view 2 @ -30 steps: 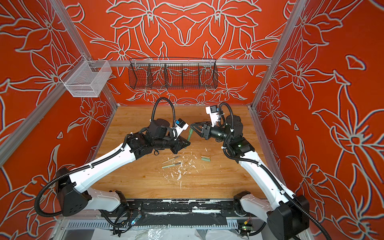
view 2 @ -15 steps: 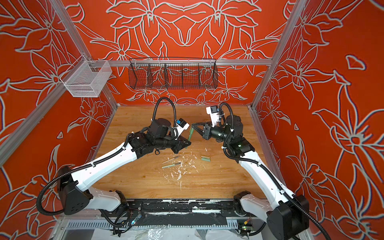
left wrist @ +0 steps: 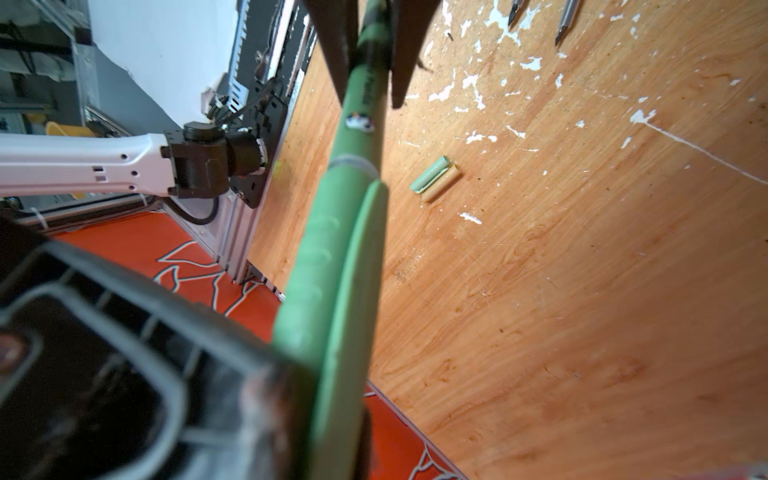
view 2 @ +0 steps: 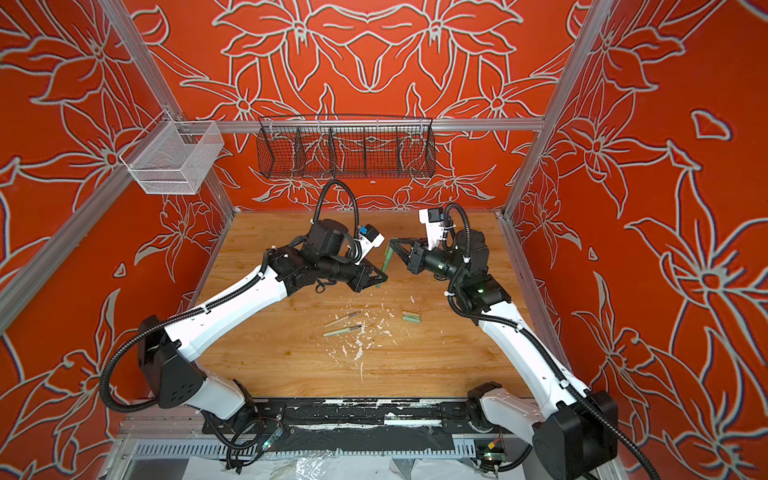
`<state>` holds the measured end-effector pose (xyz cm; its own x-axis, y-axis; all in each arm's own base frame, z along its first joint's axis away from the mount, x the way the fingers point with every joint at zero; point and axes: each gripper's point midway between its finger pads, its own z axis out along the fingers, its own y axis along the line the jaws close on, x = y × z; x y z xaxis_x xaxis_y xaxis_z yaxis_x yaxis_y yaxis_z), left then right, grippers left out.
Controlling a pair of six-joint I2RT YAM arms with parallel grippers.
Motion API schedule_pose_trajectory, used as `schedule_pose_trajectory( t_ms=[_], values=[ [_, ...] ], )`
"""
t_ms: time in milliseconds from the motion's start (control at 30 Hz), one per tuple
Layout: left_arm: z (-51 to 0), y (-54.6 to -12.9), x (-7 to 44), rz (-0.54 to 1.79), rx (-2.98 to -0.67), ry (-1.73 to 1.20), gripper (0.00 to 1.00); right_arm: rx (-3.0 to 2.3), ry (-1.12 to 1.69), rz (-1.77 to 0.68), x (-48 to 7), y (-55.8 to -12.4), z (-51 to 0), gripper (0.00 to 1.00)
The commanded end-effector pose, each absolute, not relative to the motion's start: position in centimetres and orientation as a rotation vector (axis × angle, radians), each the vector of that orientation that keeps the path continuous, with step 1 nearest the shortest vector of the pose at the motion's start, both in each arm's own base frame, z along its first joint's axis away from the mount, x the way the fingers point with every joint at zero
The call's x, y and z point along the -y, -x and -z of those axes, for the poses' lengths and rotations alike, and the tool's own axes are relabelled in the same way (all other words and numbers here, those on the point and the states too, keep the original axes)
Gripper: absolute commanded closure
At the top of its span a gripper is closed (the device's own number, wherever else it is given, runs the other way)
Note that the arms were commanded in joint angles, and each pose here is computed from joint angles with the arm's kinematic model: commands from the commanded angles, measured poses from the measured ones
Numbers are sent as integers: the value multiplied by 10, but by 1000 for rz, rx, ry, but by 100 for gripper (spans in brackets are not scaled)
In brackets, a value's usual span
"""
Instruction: Insert the pens into the pen caps
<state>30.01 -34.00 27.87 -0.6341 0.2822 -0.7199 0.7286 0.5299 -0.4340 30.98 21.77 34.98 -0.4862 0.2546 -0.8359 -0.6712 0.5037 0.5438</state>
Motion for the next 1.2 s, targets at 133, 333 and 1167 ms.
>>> schedule_pose_trajectory(
  t_ms=[133, 333, 1167],
  values=[
    [-371, -361, 331, 964, -1910, -651, 100, -1965, 442, -1242, -230, -277, -283, 100],
    [-384, -371, 324, 947, -1880, -637, 100, -2012, 422, -1274, -231, -272, -269, 100],
    [-413, -376, 330, 1032, -1766, -647, 100, -2151, 296, -1317, -242, -255, -218, 100]
  ],
)
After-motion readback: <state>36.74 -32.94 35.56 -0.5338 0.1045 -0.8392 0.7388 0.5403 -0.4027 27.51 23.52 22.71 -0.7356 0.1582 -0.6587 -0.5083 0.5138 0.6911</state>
